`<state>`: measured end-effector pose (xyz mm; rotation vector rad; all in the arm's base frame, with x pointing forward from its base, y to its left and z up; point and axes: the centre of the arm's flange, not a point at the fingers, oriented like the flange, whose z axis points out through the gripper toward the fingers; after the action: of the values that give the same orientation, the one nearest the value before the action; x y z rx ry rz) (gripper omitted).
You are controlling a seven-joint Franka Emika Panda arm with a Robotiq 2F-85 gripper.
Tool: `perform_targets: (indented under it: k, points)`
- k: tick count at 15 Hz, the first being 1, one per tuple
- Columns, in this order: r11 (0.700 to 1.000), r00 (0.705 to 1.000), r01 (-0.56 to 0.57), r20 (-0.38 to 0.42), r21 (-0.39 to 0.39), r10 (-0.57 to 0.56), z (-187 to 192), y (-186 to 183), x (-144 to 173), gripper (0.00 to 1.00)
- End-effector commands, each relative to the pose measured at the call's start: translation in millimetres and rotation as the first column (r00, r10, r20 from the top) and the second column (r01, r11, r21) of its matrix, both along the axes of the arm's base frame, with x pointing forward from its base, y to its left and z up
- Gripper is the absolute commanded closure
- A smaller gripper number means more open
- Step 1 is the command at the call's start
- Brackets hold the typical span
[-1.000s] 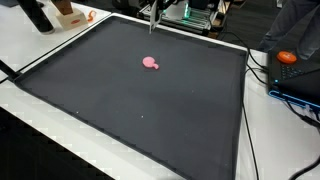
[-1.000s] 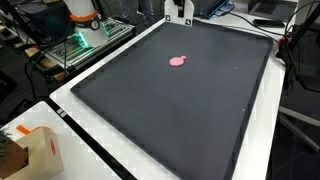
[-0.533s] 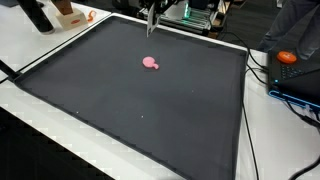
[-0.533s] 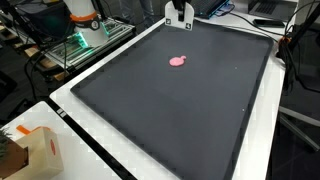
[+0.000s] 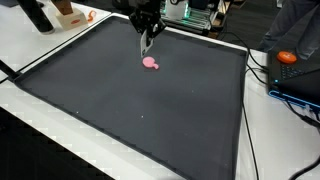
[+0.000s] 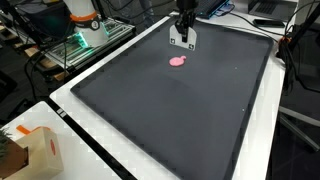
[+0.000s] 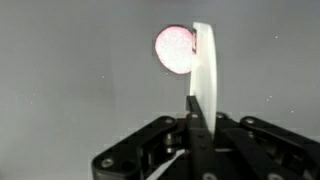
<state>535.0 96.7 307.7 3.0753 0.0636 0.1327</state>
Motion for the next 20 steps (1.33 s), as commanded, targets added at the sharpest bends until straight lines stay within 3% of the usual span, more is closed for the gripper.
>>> perform_targets:
  k: [1, 10, 20]
  points:
    - [1.000, 1.000, -0.006, 0.000, 0.022, 0.006, -26.1, -8.6, -3.1, 0.99]
    - [1.000, 1.000, 0.012, 0.021, -0.001, -0.012, -60.6, -18.7, -20.9, 0.99]
    - [1.000, 1.000, 0.017, -0.020, -0.007, -0.017, -83.9, -26.2, -17.6, 0.99]
